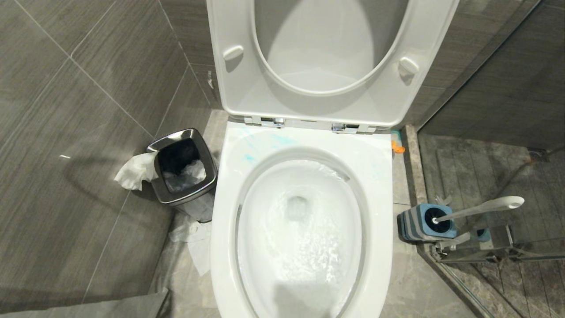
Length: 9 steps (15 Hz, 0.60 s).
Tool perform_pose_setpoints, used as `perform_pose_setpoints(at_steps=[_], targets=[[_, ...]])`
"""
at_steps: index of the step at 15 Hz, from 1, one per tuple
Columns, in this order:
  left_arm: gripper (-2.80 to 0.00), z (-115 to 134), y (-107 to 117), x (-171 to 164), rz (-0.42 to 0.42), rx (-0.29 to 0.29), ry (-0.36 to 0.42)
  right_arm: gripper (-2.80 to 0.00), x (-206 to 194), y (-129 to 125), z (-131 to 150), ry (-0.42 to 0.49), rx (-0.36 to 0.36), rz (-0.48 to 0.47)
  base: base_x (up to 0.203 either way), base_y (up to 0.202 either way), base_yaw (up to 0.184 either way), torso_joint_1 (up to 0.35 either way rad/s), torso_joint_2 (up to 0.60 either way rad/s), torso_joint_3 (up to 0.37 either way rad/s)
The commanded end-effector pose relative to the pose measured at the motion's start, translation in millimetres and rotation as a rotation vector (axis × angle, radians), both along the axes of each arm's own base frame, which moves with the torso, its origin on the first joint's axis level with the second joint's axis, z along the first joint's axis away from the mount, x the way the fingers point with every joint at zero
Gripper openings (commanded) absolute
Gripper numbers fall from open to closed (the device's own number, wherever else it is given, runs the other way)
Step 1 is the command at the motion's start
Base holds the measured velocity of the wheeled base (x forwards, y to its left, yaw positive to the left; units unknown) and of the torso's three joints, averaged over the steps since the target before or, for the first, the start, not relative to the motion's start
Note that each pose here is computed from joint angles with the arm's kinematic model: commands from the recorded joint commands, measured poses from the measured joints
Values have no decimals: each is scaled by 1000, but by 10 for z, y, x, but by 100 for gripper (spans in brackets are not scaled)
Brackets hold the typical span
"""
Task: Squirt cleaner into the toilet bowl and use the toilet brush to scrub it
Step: Flush the toilet
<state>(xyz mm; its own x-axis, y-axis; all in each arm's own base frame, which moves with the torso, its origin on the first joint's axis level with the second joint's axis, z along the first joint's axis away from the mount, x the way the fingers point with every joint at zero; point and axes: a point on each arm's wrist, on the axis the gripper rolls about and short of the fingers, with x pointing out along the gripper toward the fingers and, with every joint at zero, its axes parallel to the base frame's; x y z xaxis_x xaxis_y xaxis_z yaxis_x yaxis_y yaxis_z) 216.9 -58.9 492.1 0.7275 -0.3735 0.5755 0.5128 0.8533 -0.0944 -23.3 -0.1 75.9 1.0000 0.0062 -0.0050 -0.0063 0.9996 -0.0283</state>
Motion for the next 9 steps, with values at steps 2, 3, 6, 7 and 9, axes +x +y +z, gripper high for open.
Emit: perform_pose_setpoints(at_steps=[2,3,6,7,9], targets=[[-280,78,175,-587,-8,52,79,-280,1,0,0,1,-1,2,0,0,0,0,0,0],[-280,39,194,-690,-42,88,136,-280,1,0,0,1,-1,0,0,0,0,0,0,0],[-280,-159,242,-961,-135,178,359,-280,1,0,0,1,-1,0,0,0,0,0,0,0],[-280,-252,256,-1075,-189,213,443,-280,1,0,0,1,-1,1,0,0,0,0,0,0],[-280,-432,259,-1169,-260,248,559,-280,1,0,0,1,-1,0,0,0,0,0,0,0]])
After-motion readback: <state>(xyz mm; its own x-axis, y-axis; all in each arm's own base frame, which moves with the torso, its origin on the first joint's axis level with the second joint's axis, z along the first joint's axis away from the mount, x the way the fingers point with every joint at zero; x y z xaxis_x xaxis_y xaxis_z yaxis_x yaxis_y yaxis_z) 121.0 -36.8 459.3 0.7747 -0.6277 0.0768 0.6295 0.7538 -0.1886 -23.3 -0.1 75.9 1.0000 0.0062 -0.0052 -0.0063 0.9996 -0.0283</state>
